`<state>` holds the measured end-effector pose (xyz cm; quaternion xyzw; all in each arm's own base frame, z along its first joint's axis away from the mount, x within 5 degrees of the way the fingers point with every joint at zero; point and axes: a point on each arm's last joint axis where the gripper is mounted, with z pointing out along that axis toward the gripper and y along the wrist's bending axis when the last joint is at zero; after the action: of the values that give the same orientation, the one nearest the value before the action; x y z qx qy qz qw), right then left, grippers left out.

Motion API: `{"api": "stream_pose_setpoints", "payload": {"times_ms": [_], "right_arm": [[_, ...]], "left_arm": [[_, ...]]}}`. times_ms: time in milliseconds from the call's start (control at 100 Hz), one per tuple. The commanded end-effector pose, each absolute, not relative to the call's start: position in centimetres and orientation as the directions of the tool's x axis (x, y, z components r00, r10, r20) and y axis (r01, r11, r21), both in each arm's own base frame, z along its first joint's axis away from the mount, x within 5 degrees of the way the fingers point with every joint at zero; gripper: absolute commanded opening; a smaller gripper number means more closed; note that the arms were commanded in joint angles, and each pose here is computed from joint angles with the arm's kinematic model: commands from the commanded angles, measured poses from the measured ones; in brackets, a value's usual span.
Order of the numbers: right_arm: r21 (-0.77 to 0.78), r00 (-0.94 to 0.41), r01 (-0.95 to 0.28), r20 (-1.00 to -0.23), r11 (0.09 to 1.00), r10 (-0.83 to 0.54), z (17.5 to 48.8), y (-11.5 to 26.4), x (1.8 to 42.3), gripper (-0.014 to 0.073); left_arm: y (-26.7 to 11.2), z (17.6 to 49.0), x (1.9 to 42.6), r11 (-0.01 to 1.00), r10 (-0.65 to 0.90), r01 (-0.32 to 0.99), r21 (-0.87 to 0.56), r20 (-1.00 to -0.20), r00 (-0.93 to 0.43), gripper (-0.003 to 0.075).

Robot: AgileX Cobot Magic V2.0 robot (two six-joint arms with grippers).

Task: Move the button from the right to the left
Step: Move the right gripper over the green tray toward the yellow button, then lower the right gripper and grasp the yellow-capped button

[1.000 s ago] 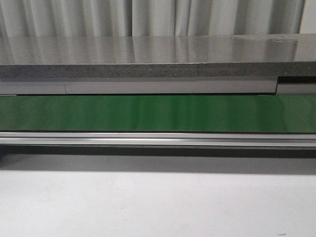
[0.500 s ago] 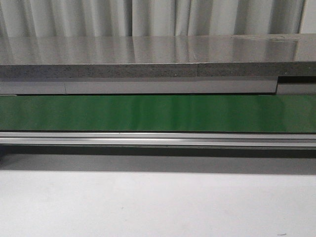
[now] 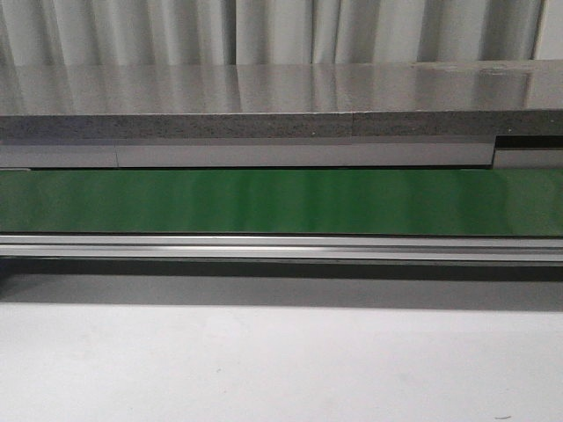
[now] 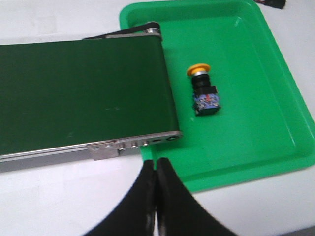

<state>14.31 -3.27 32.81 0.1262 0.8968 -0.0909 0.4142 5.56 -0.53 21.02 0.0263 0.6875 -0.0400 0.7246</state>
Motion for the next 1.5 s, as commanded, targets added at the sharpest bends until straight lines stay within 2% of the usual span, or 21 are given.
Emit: {"api": "stream_pose_setpoints", "payload": {"times_ms": [0,100,150,270,360,460,570,680,750,860,980,1490], "right_arm": [[-0.082,-0.597,0.357,-0.786,0.931,0.160,34.3,-4.5,15.1,-0.0045],[-0.103,-0.622,0.392,-0.762,0.914,0.181,34.2,-5.8,15.8,0.0079],[-0.105,-0.628,0.406,-0.754,0.908,0.193,34.0,-6.3,16.0,0.0185],[-0.100,-0.642,0.451,-0.727,0.887,0.244,33.3,-7.5,16.5,0.0514],[-0.107,-0.656,0.481,-0.703,0.870,0.277,32.6,-8.5,17.0,0.0671],[-0.137,-0.686,0.501,-0.665,0.854,0.296,31.8,-10.2,17.7,0.0633],[-0.164,-0.719,0.496,-0.628,0.853,0.297,31.3,-12.0,19.1,0.0634],[-0.139,-0.708,0.485,-0.642,0.863,0.294,30.9,-13.5,21.0,0.0634],[-0.149,-0.731,0.439,-0.633,0.886,0.255,30.4,-14.2,22.3,0.0634],[-0.192,-0.806,0.307,-0.573,0.932,0.147,28.8,-15.2,24.5,0.0634],[-0.162,-0.837,0.227,-0.536,0.960,0.107,27.1,-16.0,26.9,0.0634],[-0.083,-0.875,0.229,-0.455,0.970,0.168,21.6,-19.8,33.5,0.0634]], "left_arm": [[-0.5,20.4,5.5,0.995,-0.041,0.093,-0.031,-0.993,0.114,-0.0020],[-0.5,20.4,5.5,0.995,-0.041,0.093,-0.031,-0.993,0.114,-0.0020],[-0.5,20.4,5.5,0.995,-0.041,0.093,-0.031,-0.993,0.114,-0.0020],[-0.5,20.4,5.5,0.995,-0.041,0.093,-0.031,-0.993,0.114,-0.0020],[-0.5,20.4,5.5,0.995,-0.041,0.093,-0.031,-0.993,0.114,-0.0020],[-0.5,20.4,5.5,0.995,-0.041,0.093,-0.031,-0.993,0.114,-0.0020],[-0.5,20.4,5.5,0.995,-0.041,0.093,-0.031,-0.993,0.114,-0.0020],[-0.5,20.4,5.5,0.995,-0.041,0.093,-0.031,-0.993,0.114,-0.0020],[-0.5,20.4,5.5,0.995,-0.041,0.093,-0.031,-0.993,0.114,-0.0020],[-0.5,20.4,5.5,0.995,-0.041,0.093,-0.031,-0.993,0.114,-0.0020],[-0.5,20.4,5.5,0.995,-0.041,0.093,-0.031,-0.993,0.114,-0.0020],[-0.5,20.4,5.5,0.995,-0.041,0.093,-0.031,-0.993,0.114,-0.0020]]}}
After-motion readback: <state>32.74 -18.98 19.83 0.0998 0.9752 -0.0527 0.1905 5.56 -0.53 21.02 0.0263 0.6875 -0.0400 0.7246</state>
